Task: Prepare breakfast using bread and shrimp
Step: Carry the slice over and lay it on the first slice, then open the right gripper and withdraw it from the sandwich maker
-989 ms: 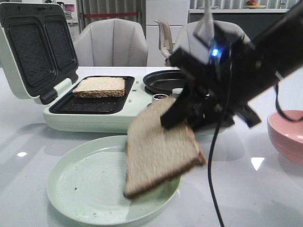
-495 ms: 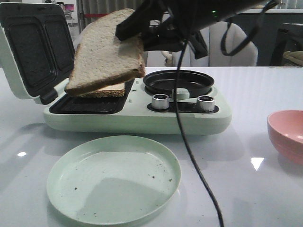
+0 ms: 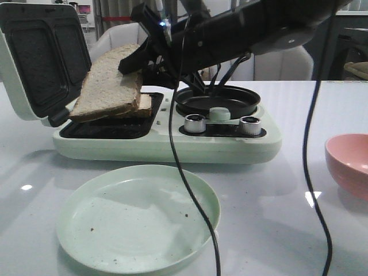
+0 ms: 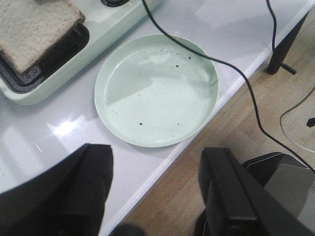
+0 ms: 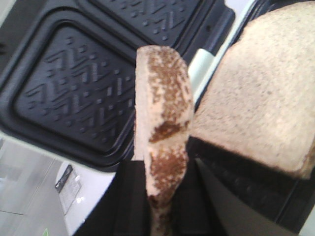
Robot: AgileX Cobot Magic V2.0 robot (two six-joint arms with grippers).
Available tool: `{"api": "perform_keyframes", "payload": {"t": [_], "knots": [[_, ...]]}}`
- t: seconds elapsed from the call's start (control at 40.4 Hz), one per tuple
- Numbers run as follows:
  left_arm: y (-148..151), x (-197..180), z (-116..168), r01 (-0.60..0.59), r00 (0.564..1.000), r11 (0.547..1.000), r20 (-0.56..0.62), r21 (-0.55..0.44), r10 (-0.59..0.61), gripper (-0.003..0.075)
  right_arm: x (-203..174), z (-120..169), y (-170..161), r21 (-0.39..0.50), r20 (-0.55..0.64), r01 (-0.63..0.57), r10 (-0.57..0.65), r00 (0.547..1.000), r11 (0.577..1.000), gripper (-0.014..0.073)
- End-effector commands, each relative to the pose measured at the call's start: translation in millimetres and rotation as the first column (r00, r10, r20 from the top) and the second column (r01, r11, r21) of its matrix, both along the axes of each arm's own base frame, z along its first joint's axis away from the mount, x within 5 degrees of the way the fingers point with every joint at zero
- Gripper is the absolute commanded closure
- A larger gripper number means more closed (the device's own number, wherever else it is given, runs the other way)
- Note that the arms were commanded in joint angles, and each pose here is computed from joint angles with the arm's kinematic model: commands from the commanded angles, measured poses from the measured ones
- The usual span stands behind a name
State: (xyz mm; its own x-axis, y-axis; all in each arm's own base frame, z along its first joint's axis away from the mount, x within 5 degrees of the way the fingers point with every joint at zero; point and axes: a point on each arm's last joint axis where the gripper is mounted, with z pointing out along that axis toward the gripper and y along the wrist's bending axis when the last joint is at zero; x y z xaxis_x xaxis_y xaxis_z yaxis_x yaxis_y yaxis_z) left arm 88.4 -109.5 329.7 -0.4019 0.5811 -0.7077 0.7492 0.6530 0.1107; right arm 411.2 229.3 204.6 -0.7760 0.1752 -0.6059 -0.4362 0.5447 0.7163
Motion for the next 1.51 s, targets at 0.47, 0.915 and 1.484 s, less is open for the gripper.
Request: {"api": "perform_keyframes", "payload": {"t": [0.47,0.915,1.484], "knots": [[-2.4,0.7,12.9,0.022,0.998,0.998,0.064,-0.066,-0.018,0.0276,13.7,27.4,9.9,0.091,0.081,-0.020,0.013,0.997,0.996,-0.0008],[-2.2,0.8,12.8,0.022,0.998,0.998,0.064,-0.063,-0.018,0.0276,-10.5,106.7,-20.0,-0.301,0.338,0.052,0.056,0.939,0.952,-0.0004],[-1.2,2.4,13.4,0.020,0.996,0.999,0.089,-0.047,-0.016,0.0276,-121.1,162.3,-112.0,-0.765,0.180,0.174,-0.053,0.982,0.620,0.0134]]}}
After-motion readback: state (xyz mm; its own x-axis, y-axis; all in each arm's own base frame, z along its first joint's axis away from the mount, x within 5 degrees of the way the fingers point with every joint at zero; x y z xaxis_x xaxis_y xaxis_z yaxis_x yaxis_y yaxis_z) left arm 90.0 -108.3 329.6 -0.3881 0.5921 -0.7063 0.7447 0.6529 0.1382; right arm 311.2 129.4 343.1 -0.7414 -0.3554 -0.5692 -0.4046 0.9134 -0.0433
